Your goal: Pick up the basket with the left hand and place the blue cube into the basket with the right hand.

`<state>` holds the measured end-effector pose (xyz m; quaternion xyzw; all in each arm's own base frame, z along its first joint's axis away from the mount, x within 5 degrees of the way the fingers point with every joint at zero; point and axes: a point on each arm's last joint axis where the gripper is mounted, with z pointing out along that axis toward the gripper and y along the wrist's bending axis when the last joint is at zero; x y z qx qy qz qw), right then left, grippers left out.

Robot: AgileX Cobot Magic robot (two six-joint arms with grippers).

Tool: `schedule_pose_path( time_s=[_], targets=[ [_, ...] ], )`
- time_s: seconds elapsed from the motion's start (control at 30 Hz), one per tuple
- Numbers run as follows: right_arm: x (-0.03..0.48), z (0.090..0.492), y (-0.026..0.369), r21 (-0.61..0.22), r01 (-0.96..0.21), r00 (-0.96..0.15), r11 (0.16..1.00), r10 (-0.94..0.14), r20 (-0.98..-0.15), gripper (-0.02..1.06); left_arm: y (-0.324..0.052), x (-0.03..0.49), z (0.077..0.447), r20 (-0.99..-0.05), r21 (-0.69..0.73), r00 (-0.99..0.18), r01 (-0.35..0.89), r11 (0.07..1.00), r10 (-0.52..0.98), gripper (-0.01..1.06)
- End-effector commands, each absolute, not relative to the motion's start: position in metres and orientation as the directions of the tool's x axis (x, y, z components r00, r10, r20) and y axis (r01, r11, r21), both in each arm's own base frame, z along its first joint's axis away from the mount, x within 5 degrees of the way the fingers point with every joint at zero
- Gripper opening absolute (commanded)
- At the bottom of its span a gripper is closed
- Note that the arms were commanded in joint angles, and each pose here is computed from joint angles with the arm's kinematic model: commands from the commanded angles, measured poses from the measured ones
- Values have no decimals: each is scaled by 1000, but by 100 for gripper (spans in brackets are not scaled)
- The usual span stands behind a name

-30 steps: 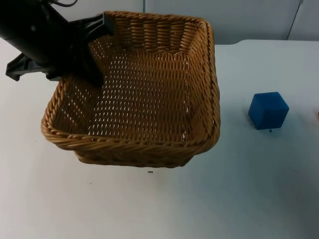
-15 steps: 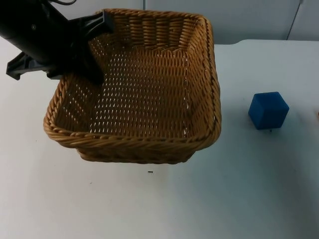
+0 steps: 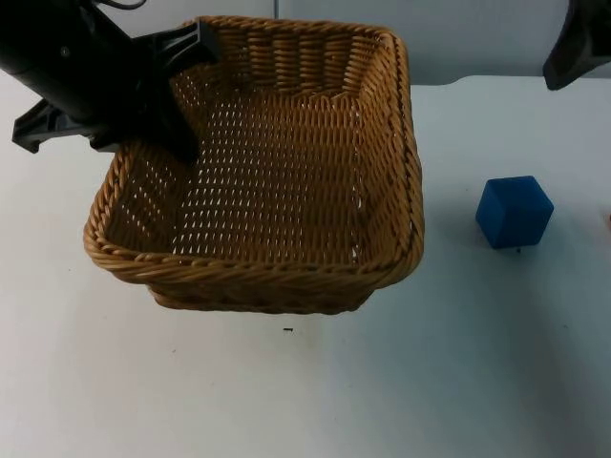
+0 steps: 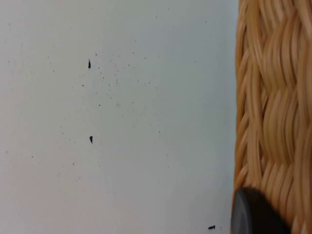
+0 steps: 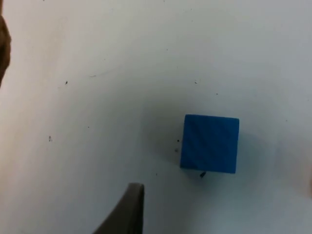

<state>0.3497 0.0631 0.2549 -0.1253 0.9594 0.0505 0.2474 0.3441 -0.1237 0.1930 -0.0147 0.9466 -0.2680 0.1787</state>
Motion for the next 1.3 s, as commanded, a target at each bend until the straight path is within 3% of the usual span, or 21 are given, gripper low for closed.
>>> schedule_pose_path(
  time_s=[0.0,0.47,0.83,1.27],
  targets=[
    [358,246,65,27,-264,-843,964,-217,-493,104,-126,343,200,-339,-536,-929,61,842,-148,0],
    [383,171,68,32,-242,-898,970,-212,-385,104,-126,344,200,-340,-537,-928,60,842,-151,0],
    [396,130,70,46,-215,-904,975,-181,-387,103,-127,344,200,-346,-535,-926,60,843,-153,0],
    [412,119,84,76,-208,-899,975,-160,-407,102,-126,345,201,-350,-535,-923,58,843,-159,0]
  ],
)
